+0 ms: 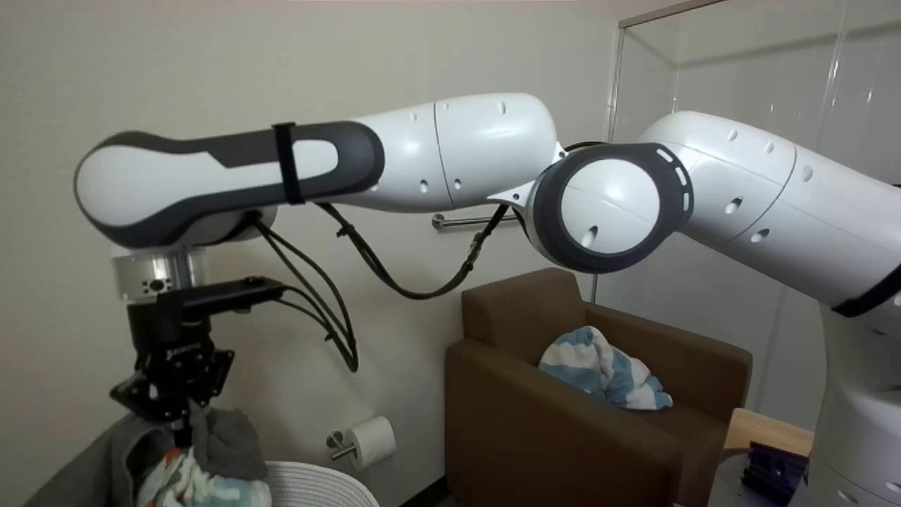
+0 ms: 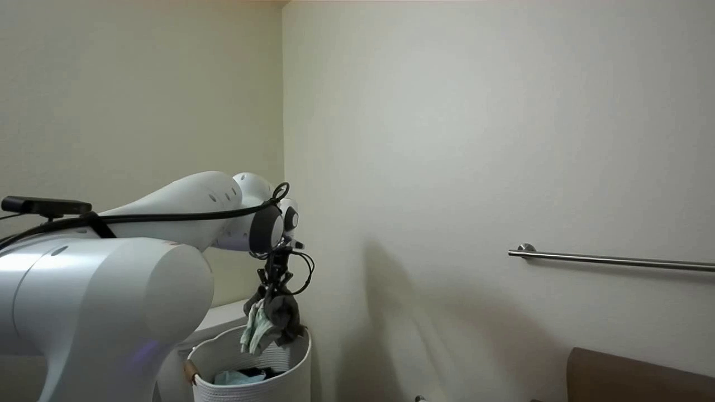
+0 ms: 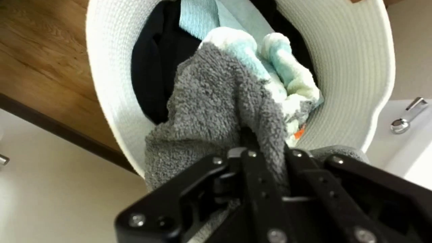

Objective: Move the object from the basket to the couch and move the towel from the couch to the basket

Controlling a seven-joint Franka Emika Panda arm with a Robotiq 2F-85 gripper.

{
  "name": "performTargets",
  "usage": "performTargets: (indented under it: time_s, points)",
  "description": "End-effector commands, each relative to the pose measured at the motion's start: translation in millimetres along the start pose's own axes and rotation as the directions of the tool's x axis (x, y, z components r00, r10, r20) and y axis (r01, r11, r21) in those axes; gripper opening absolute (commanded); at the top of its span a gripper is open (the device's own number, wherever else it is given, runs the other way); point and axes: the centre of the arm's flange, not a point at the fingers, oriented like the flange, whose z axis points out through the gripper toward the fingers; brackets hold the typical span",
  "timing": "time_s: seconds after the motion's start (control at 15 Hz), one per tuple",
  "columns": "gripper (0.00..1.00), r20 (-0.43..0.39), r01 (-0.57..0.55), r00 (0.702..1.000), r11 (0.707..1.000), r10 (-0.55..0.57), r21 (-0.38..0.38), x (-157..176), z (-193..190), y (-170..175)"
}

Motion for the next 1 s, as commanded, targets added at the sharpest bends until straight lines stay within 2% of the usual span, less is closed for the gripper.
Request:
performTargets:
  time_s: [0.0,0.2,0.33,0.6,0.93]
  points:
    - [0.09,-0.024,-0.016,1.0,1.0,0.016,0.009,-15,-71,13]
    - [0.08,-0.055,-0.088,0.995,0.996,0.088,-0.005,-31,-119,30]
    - [0.08,-0.073,-0.189,0.98,0.982,0.187,-0.027,-50,-144,51]
    - [0.08,-0.058,-0.383,0.923,0.921,0.379,-0.077,-92,-168,112]
    - [0.08,0.041,-0.511,0.854,0.85,0.519,-0.126,-138,-173,189]
